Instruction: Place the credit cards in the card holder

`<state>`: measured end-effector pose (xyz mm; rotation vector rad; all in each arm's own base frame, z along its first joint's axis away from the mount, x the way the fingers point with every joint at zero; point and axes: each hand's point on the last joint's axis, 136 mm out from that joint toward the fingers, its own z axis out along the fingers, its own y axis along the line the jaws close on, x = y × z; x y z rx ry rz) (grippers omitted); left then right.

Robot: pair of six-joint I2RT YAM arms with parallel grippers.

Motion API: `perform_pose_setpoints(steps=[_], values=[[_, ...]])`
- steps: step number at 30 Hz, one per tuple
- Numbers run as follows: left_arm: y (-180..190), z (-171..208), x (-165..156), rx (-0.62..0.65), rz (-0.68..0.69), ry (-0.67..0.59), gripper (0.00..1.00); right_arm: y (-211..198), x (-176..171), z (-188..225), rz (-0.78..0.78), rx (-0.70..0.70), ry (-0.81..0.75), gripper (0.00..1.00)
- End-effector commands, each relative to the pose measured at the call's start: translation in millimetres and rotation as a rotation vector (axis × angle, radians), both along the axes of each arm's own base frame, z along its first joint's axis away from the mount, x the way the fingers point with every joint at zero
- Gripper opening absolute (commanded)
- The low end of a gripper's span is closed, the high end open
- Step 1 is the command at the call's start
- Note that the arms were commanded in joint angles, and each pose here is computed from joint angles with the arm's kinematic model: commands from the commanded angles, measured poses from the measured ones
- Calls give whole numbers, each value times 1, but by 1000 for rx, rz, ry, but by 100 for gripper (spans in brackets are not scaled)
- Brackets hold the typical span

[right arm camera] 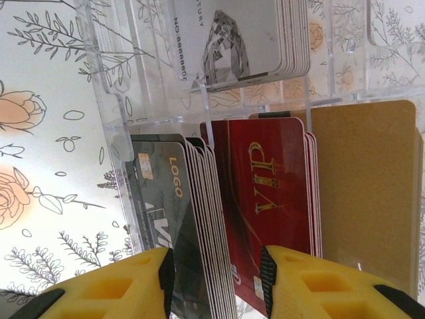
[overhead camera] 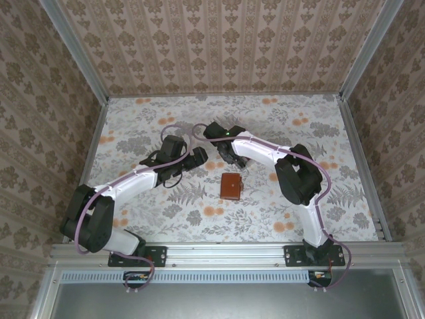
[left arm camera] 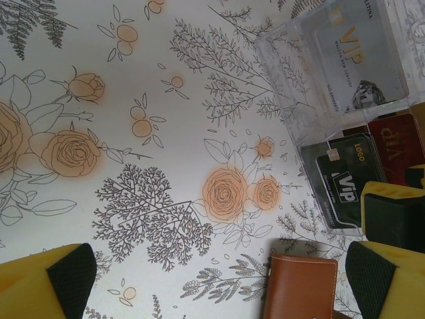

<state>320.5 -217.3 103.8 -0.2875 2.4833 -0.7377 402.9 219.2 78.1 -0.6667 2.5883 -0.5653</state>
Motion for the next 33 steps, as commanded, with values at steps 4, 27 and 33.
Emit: perform_pose_setpoints(steps=[4, 27, 33], values=[[7, -2, -2, 7, 24, 7, 100, -2, -2, 7, 22, -24, -13, 44], [6, -12, -1, 8, 27, 28, 100, 0, -1, -15, 42, -90, 20, 48], [7, -12, -2, 13, 27, 29, 100, -2, 3, -21, 42, -133, -4, 48]])
